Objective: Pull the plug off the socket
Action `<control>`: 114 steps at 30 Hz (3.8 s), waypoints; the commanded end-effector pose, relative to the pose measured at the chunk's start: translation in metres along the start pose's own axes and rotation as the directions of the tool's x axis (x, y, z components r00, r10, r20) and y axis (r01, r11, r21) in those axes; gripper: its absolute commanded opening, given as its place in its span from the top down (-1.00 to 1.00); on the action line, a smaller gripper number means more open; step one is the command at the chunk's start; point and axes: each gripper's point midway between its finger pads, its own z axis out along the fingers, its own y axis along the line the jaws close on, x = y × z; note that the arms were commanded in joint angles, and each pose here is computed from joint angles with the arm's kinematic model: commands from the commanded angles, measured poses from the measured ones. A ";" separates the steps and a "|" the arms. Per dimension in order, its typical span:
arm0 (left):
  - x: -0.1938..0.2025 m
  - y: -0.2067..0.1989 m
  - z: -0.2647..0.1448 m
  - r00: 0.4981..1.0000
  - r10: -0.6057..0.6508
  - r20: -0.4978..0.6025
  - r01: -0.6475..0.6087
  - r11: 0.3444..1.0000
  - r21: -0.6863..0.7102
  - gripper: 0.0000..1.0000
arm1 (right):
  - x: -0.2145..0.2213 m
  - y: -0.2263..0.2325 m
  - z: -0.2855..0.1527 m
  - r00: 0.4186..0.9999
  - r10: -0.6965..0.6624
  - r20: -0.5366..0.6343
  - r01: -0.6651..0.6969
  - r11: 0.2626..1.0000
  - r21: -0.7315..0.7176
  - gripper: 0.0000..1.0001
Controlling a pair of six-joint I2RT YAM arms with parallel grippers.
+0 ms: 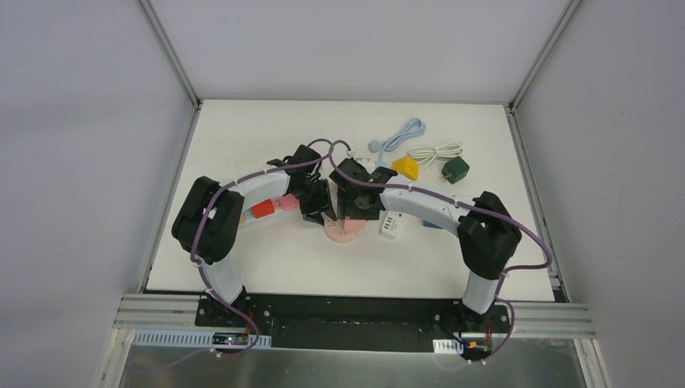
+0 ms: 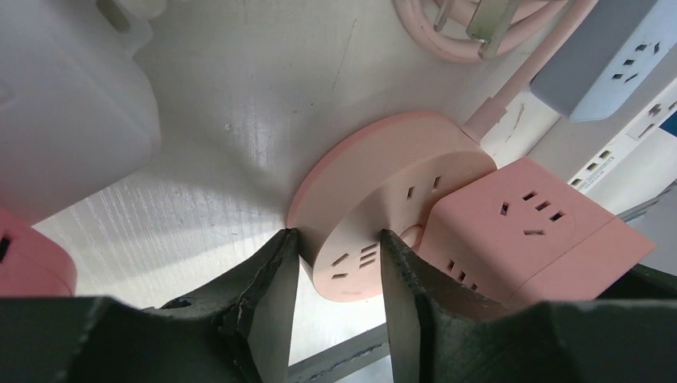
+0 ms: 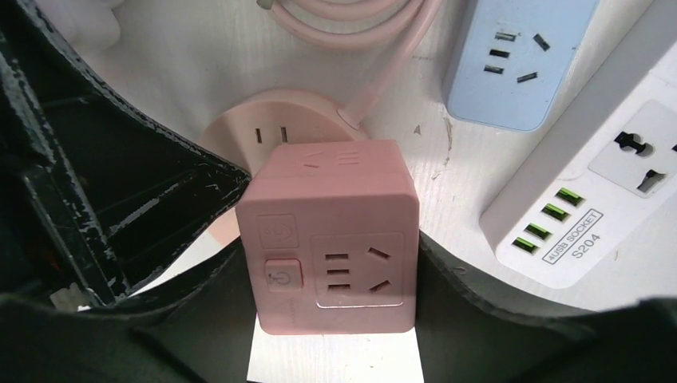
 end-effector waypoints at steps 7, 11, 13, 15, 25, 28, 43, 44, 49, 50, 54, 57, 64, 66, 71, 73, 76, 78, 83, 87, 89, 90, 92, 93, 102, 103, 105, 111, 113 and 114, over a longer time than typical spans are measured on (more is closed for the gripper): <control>0.019 0.045 0.007 0.996 -0.028 -0.088 0.008 0.976 -0.219 0.44 | -0.043 0.080 -0.062 0.992 0.062 0.111 -0.010 0.911 -0.413 1.00; 0.018 0.047 0.007 0.995 -0.027 -0.094 0.004 0.970 -0.241 0.46 | -0.048 0.064 -0.051 0.989 0.049 0.141 -0.004 0.952 -0.305 1.00; 0.019 0.048 0.008 0.994 -0.030 -0.103 0.003 0.969 -0.249 0.46 | -0.052 0.051 -0.043 0.986 0.048 0.160 -0.016 0.980 -0.198 1.00; 0.019 0.049 0.009 0.993 -0.034 -0.112 0.004 0.966 -0.257 0.46 | -0.054 0.036 -0.037 0.983 0.050 0.177 -0.035 0.995 -0.090 1.00; 0.023 0.053 0.014 0.989 -0.050 -0.138 0.009 0.958 -0.285 0.45 | -0.041 0.066 -0.055 0.955 -0.120 0.271 0.186 0.955 -0.232 1.00; 0.024 0.054 0.015 0.989 -0.050 -0.142 0.007 0.958 -0.287 0.45 | -0.040 0.062 -0.056 0.958 -0.094 0.272 0.162 0.957 -0.239 1.00; 0.004 0.015 -0.007 0.996 0.025 -0.083 -0.038 0.987 -0.154 0.30 | -0.057 -0.014 -0.079 0.963 0.137 0.233 -0.099 0.980 -0.171 1.00; 0.000 0.009 -0.011 0.997 0.038 -0.068 -0.048 0.990 -0.136 0.26 | -0.054 -0.022 -0.080 0.963 0.150 0.225 -0.115 0.980 -0.160 1.00; -0.017 -0.016 -0.040 0.995 0.100 0.015 -0.099 0.992 -0.079 0.00 | -0.035 -0.067 -0.087 0.950 0.252 0.185 -0.235 0.966 -0.111 1.00; -0.020 -0.019 -0.046 0.993 0.112 0.032 -0.110 0.991 -0.076 -0.05 | -0.029 -0.075 -0.087 0.946 0.278 0.167 -0.264 0.959 -0.101 1.00; -0.031 -0.025 -0.071 0.979 0.164 0.119 -0.155 0.985 -0.083 -0.23 | -0.002 -0.108 -0.081 0.918 0.386 0.096 -0.384 0.923 -0.032 1.00; -0.039 -0.028 -0.093 0.957 0.217 0.191 -0.202 0.975 -0.096 -0.27 | 0.016 -0.124 -0.076 0.892 0.448 0.059 -0.449 0.894 -0.002 0.92; -0.059 -0.015 -0.141 0.868 0.320 0.381 -0.248 0.942 -0.226 -0.39 | 0.052 -0.152 -0.058 0.843 0.538 -0.006 -0.532 0.836 0.134 0.49; -0.062 -0.010 -0.154 0.836 0.338 0.431 -0.245 0.935 -0.258 -0.51 | 0.066 -0.161 -0.051 0.830 0.558 -0.024 -0.543 0.817 0.194 0.44; -0.069 0.001 -0.182 0.774 0.344 0.532 -0.200 0.929 -0.310 -0.97 | 0.084 -0.177 -0.044 0.811 0.585 -0.020 -0.557 0.782 0.277 -0.18; -0.070 0.001 -0.187 0.764 0.349 0.543 -0.203 0.928 -0.311 -0.98 | 0.084 -0.182 -0.045 0.809 0.587 -0.003 -0.561 0.774 0.294 -0.57; -0.068 0.004 -0.191 0.772 0.352 0.529 -0.204 0.926 -0.318 -0.98 | 0.079 -0.191 -0.055 0.816 0.577 0.037 -0.554 0.761 0.338 -0.93; -0.067 0.007 -0.193 0.781 0.345 0.520 -0.197 0.927 -0.319 -0.98 | 0.071 -0.197 -0.065 0.821 0.566 0.075 -0.552 0.755 0.355 -0.99; -0.064 0.005 -0.196 0.788 0.334 0.516 -0.209 0.935 -0.286 -0.95 | 0.034 -0.198 -0.098 0.807 0.559 0.193 -0.590 0.750 0.298 -0.99; -0.061 0.001 -0.197 0.785 0.324 0.527 -0.221 0.942 -0.251 -0.90 | 0.007 -0.173 -0.111 0.778 0.593 0.207 -0.623 0.770 0.137 -0.98; -0.059 0.001 -0.198 0.785 0.319 0.531 -0.219 0.945 -0.243 -0.89 | -0.001 -0.146 -0.111 0.772 0.618 0.148 -0.625 0.780 0.005 -0.96; -0.057 0.001 -0.200 0.784 0.315 0.535 -0.214 0.946 -0.242 -0.88 | -0.005 -0.132 -0.110 0.768 0.631 0.114 -0.627 0.776 -0.067 -0.94; -0.056 0.002 -0.206 0.777 0.308 0.548 -0.204 0.948 -0.244 -0.88 | -0.016 -0.098 -0.110 0.752 0.658 0.036 -0.636 0.739 -0.221 -0.92; -0.055 0.003 -0.209 0.773 0.309 0.554 -0.200 0.947 -0.250 -0.88 | -0.022 -0.079 -0.111 0.749 0.663 -0.001 -0.633 0.715 -0.296 -0.90; -0.059 0.040 -0.230 0.722 0.302 0.623 -0.053 0.921 -0.385 -0.88 | -0.050 0.063 -0.078 0.789 0.606 -0.097 -0.600 0.729 -0.329 -0.80; -0.061 0.050 -0.235 0.702 0.296 0.648 -0.004 0.911 -0.412 -0.89 | -0.048 0.075 -0.069 0.786 0.610 -0.103 -0.609 0.734 -0.301 -0.78; -0.062 0.067 -0.245 0.661 0.287 0.694 0.077 0.893 -0.443 -0.93 | -0.050 0.095 -0.050 0.753 0.645 -0.131 -0.654 0.709 -0.266 -0.64; -0.061 0.093 -0.280 0.579 0.266 0.771 0.224 0.857 -0.464 -0.97 | -0.052 0.137 -0.003 0.634 0.734 -0.244 -0.773 0.605 -0.189 -0.53; -0.061 0.099 -0.285 0.570 0.263 0.778 0.252 0.846 -0.470 -0.98 | -0.057 0.149 0.003 0.640 0.727 -0.248 -0.768 0.607 -0.204 -0.53; -0.060 0.101 -0.288 0.567 0.258 0.782 0.260 0.845 -0.467 -0.98 | -0.058 0.151 0.007 0.646 0.726 -0.236 -0.763 0.616 -0.194 -0.53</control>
